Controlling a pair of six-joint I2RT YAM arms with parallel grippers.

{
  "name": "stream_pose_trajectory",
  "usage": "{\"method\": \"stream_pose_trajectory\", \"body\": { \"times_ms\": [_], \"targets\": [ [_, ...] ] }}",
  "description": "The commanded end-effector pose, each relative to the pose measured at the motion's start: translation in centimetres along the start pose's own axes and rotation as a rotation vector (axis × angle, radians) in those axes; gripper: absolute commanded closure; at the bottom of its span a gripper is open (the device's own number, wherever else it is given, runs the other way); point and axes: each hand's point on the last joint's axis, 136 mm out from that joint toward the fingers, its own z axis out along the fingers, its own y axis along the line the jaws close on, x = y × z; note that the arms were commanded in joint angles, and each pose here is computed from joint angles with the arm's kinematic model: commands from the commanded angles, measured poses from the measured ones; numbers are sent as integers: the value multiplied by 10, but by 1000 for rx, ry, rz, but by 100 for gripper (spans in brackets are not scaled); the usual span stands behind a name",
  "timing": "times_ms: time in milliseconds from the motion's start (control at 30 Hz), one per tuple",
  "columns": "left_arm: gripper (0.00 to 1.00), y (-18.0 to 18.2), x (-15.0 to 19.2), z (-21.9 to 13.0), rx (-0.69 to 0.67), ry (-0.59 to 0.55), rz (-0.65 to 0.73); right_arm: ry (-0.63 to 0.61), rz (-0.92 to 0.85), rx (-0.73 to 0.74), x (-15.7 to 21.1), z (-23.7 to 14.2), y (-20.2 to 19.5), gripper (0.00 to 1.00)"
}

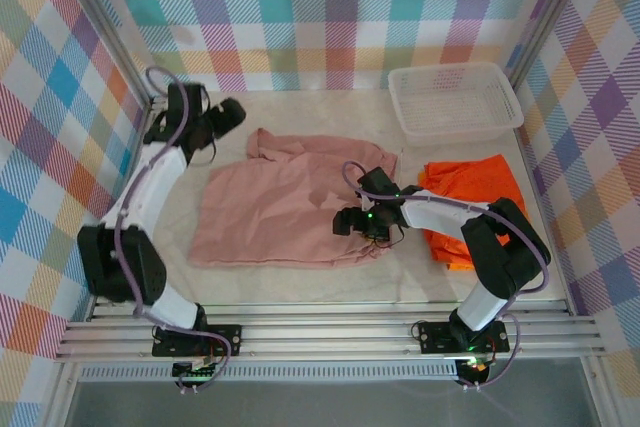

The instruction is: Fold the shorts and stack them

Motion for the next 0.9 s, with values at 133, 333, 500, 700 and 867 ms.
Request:
{"method": "stream_pose_trajectory", "body": {
  "times_ms": [133, 333, 500, 700, 867],
  "targets": [
    [24, 17, 46, 95, -185, 313, 203, 29, 3, 61, 6, 1, -12, 12],
    [36, 13, 64, 139, -278, 388, 311, 38, 15, 62, 9, 7, -16, 7],
    [41, 25, 71, 159, -402, 373, 411, 44, 22, 59, 10, 9, -17, 4],
    [47, 42, 66, 170, -498, 334, 443, 53, 15, 60, 11, 11, -17, 3],
    [48, 55, 70, 173, -550, 347, 470, 60, 18, 67, 12, 13, -19, 3]
  ]
}}
